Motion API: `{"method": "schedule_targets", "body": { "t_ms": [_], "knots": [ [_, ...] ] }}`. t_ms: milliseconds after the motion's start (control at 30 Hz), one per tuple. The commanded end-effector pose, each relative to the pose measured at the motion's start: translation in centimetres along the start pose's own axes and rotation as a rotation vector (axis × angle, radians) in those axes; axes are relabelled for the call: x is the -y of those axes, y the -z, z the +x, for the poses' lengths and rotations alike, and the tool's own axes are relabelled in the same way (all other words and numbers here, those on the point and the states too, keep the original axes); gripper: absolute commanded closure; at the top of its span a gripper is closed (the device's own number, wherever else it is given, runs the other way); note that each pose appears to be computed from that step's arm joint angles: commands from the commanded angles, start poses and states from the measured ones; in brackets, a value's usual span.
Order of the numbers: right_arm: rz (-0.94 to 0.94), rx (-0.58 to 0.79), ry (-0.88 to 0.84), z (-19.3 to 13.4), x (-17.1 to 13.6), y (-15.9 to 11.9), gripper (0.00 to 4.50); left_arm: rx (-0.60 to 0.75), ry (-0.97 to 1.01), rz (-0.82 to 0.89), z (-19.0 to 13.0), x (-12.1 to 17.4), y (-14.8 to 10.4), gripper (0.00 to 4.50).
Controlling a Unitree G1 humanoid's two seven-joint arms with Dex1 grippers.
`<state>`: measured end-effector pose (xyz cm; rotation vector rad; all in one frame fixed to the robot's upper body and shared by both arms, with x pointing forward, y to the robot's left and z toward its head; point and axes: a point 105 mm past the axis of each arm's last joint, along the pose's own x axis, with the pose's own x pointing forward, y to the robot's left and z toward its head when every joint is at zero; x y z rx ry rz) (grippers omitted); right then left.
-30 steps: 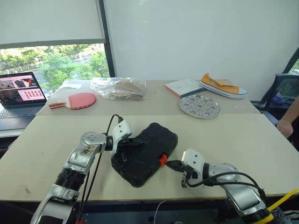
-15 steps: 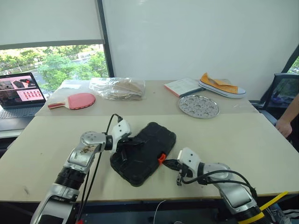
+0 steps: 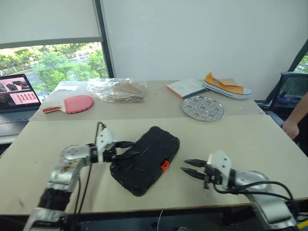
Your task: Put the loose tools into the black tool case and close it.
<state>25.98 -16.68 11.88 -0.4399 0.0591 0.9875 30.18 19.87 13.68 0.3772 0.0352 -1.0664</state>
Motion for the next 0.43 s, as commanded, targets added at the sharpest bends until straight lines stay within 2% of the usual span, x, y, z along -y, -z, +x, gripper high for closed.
{"method": "schedule_targets", "body": {
  "t_ms": [33,67,133,267,433],
  "knots": [
    [-0.114,0.072,-0.013,-2.4,0.8,-1.0,1.04,-0.127,-0.085,0.026,-3.8,0.1,2.5,0.4],
    [-0.145,0.089,-0.022,-3.1,1.0,-0.9,0.74,-0.148,-0.127,0.037,-4.9,0.1,2.9,0.07],
    [-0.141,0.045,-0.031,-4.3,1.7,0.3,0.06,-0.179,-0.178,0.032,-6.8,0.6,3.7,0.0],
    [-0.11,0.051,-0.02,-5.1,3.0,1.0,0.06,-0.217,-0.233,0.024,-8.8,1.7,5.0,0.0],
    [-0.135,0.047,-0.01,-5.0,3.8,1.6,0.06,-0.202,-0.255,0.014,-8.9,2.8,4.9,0.0]
  ]
}}
